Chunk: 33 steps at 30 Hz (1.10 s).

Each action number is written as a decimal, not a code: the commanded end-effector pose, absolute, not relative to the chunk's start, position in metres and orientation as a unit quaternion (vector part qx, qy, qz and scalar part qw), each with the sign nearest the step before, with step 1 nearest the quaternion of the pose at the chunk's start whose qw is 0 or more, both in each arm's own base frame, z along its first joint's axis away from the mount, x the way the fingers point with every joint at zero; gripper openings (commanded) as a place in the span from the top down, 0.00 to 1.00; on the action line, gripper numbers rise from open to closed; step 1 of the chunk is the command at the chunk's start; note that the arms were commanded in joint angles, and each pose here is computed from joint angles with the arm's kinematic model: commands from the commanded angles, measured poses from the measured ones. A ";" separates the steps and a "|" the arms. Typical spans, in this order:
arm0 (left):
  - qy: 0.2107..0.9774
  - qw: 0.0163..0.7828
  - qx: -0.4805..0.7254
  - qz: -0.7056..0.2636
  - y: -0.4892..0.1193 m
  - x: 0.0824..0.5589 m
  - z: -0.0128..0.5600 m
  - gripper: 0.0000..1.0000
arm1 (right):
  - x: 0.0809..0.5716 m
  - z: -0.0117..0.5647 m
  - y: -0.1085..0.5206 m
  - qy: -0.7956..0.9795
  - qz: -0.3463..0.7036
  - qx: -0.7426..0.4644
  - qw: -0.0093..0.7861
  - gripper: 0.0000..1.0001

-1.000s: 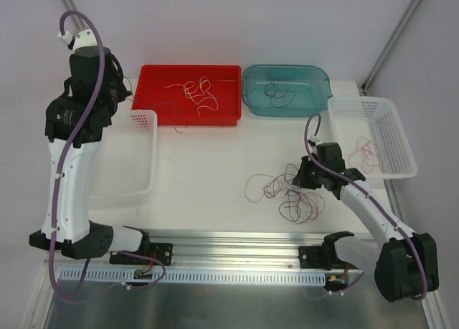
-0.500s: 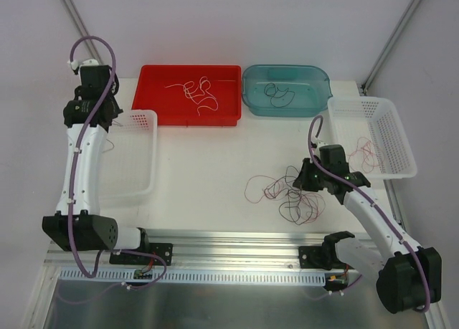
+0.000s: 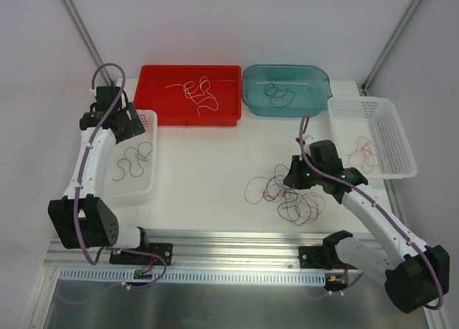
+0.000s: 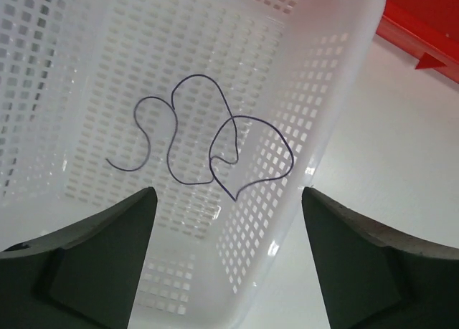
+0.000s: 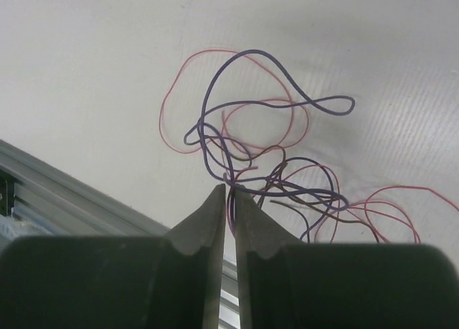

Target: Untangle the cables

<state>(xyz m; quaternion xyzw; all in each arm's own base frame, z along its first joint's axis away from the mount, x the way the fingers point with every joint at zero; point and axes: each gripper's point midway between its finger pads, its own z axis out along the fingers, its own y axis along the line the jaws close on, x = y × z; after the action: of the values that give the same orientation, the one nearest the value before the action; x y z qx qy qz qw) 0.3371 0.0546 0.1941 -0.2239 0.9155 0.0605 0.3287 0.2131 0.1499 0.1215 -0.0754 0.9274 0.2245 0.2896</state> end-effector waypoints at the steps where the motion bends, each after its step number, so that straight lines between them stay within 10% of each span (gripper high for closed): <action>1: 0.902 0.372 -0.218 -0.010 0.030 0.332 0.220 0.15 | 0.217 0.146 0.162 0.915 0.231 -0.106 0.314 0.87; 9: 0.914 0.367 -0.080 -0.154 -0.091 0.301 0.235 0.05 | 0.221 0.160 0.180 0.908 0.215 -0.138 0.332 0.86; 20: 0.920 0.267 0.088 -0.274 -0.255 0.260 0.217 0.03 | 0.221 0.141 0.120 0.929 0.094 -0.029 0.357 0.34; 33: 0.949 0.182 0.126 -0.224 -0.383 0.282 0.125 0.13 | 0.198 0.101 0.077 0.926 0.081 0.119 0.350 0.16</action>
<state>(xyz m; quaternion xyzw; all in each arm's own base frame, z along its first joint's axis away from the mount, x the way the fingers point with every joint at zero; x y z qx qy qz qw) 0.2726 -0.3688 0.1336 0.1618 0.9411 -0.2359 0.1800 0.1949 0.0793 0.0946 0.0849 0.9381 0.0714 0.3281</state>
